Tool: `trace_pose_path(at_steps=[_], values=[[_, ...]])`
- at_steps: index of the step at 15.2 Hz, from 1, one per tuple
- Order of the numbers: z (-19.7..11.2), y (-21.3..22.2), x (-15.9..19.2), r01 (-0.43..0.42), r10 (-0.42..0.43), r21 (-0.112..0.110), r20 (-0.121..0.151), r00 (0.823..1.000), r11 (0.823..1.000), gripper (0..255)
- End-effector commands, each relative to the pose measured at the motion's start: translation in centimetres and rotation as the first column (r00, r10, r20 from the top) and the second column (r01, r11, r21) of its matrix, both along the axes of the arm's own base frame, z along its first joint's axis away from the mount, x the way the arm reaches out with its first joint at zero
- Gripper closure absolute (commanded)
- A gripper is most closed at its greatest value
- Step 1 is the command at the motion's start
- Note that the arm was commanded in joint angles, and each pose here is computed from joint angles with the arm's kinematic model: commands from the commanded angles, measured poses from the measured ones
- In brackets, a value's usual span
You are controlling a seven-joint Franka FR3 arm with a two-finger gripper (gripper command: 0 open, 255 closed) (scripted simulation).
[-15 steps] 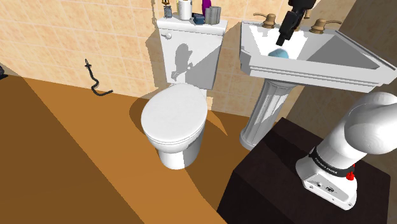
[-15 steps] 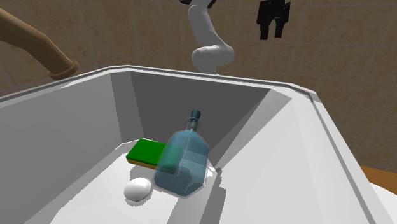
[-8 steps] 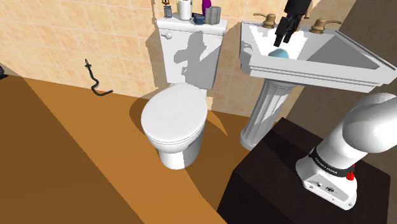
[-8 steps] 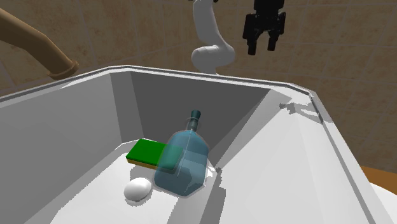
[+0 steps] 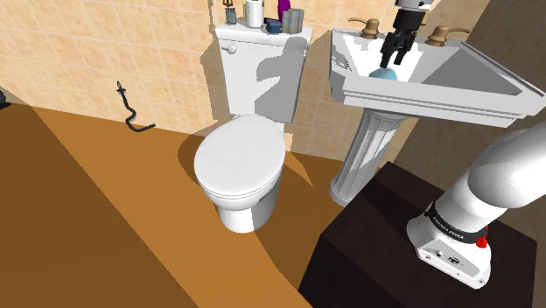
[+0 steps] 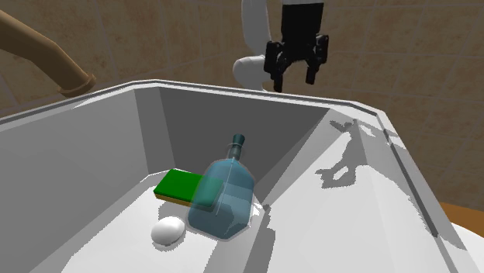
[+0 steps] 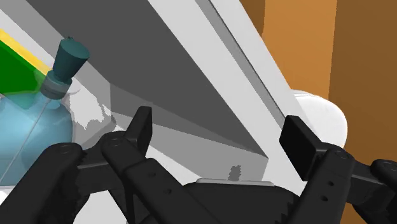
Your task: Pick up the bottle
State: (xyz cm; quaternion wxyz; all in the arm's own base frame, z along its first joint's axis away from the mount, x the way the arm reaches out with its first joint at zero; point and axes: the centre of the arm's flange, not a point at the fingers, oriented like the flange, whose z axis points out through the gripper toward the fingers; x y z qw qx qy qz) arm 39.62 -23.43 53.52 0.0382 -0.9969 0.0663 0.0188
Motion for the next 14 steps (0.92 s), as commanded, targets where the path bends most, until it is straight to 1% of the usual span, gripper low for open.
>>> trace_pose_path(at_steps=[1, 7, 13, 14], values=[[-1.4, -2.4, 0.6, 0.032, -0.032, 0.007, -0.014, 0.999, 0.999, 0], [-5.0, -9.9, 1.2, 0.128, -0.127, 0.027, -0.055, 0.990, 0.991, 0], [-8.7, -17.4, 0.9, 0.224, -0.219, 0.043, -0.099, 0.971, 0.974, 0], [-8.8, -17.6, 0.9, 0.226, -0.221, 0.043, -0.100, 0.970, 0.973, 0]])
